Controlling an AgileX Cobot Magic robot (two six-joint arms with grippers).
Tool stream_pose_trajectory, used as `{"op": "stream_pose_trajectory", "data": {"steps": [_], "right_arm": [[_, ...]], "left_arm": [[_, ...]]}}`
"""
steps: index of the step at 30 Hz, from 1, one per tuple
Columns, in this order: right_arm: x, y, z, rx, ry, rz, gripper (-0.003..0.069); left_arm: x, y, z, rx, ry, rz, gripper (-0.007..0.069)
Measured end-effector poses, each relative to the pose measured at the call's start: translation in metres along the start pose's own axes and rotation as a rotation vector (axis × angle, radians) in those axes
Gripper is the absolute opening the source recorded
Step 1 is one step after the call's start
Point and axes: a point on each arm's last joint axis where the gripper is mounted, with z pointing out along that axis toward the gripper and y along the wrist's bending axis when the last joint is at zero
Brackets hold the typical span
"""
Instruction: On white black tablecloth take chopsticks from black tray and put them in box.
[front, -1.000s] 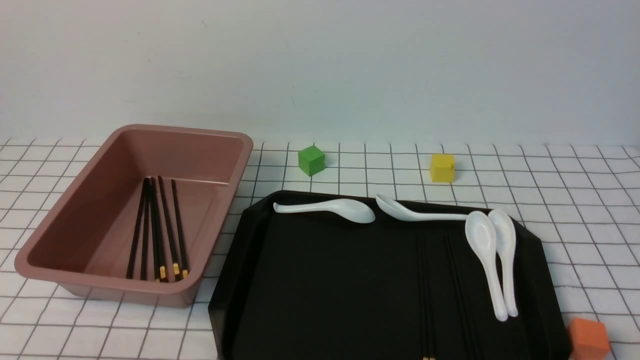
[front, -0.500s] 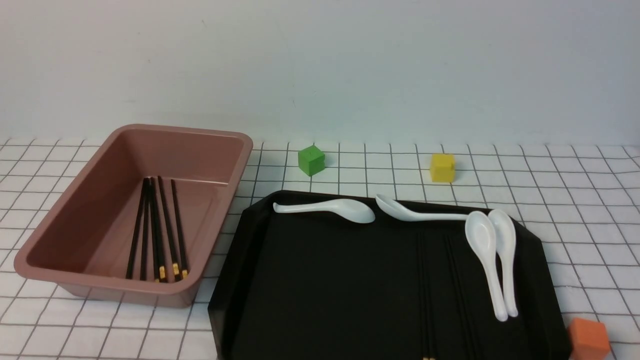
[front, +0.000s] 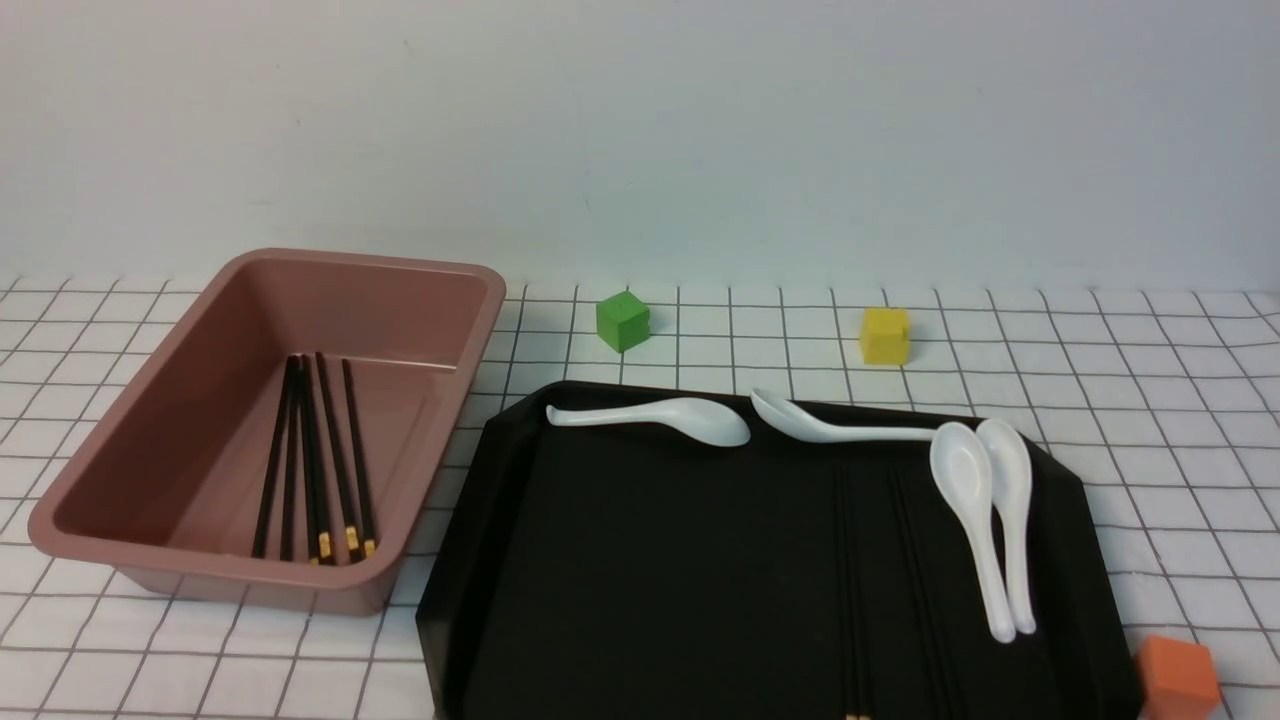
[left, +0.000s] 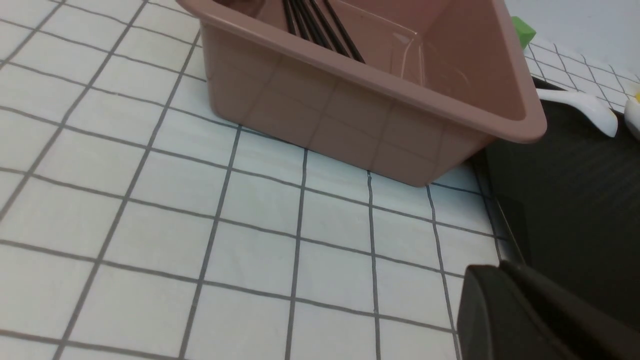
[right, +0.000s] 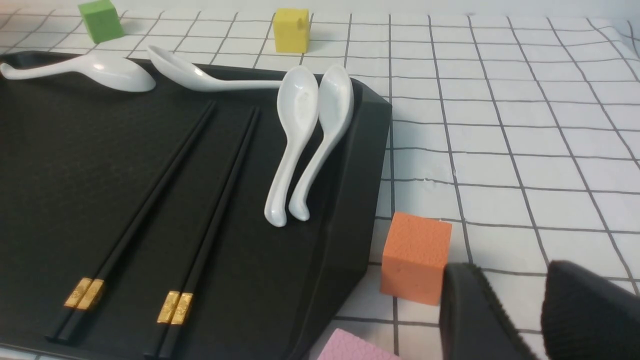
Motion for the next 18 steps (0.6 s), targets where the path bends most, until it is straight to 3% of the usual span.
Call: {"op": "stream_pose_trajectory", "data": {"steps": [18], "right_arm": [[0.0000, 0.0000, 0.0000, 0.000, 0.000, 0.001, 0.0240]], "left_arm": [[0.0000, 0.0000, 0.0000, 0.000, 0.000, 0.000, 0.0040]]}}
